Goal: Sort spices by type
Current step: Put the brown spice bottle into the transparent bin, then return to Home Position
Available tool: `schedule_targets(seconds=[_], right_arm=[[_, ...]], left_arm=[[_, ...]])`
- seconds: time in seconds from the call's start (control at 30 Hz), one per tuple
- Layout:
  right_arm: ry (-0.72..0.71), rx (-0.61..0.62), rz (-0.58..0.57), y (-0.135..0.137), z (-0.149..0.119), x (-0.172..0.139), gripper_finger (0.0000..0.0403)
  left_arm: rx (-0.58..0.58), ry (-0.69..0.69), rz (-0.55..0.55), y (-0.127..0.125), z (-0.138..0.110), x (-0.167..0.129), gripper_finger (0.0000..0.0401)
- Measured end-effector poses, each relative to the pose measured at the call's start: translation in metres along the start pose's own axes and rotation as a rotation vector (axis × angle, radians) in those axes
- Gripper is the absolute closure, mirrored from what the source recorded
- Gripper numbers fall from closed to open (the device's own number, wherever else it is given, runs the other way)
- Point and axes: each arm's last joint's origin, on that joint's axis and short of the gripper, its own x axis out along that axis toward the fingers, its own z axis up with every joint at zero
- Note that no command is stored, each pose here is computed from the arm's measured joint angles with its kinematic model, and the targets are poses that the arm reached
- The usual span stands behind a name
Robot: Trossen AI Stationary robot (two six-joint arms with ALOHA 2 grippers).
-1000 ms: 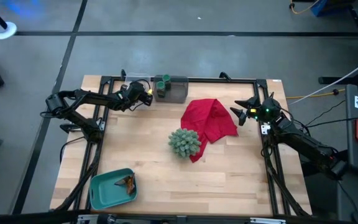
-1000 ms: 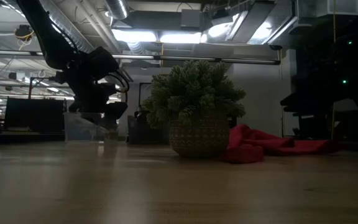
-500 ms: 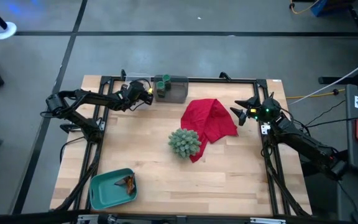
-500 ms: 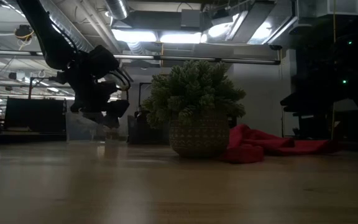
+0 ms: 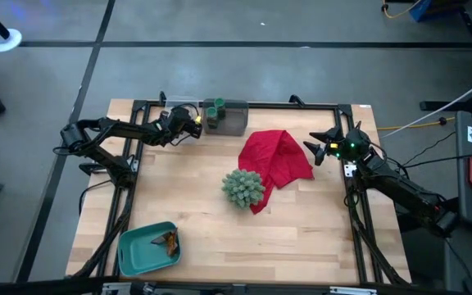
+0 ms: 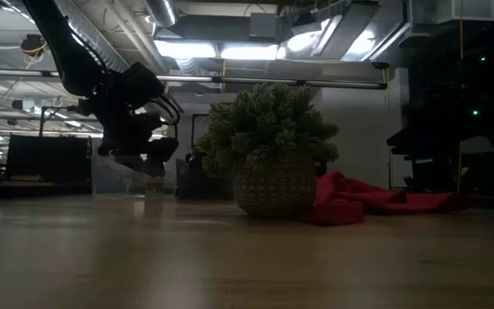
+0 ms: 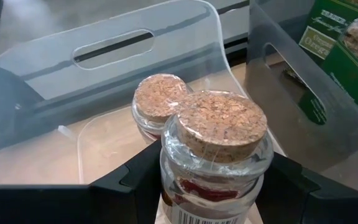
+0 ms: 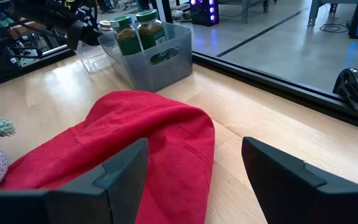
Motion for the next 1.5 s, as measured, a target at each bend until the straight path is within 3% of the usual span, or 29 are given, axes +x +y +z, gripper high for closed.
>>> schedule_targets(seconds=[0.7,1.07,1.37,1.5], right_arm=[[0.000,0.000,0.000,0.000,0.000,0.000,0.0146],[0.001,0.000,0.000,0.000,0.000,0.000,0.0146],[0.000,0.000,0.000,0.000,0.000,0.000,0.0145],[0.000,0.000,0.000,0.000,0.000,0.000,0.0145]], left_arm=[[0.002,0.005,-0.029,-0.001,0.001,0.000,0.0204],[-0.002,0.004,-0.031,-0.001,0.001,0.000,0.0100],[-0.017,-0.088,-0.061,-0.003,0.012,-0.005,0.0100],[0.037,-0.147,-0.081,-0.004,0.021,-0.017,0.0100]])
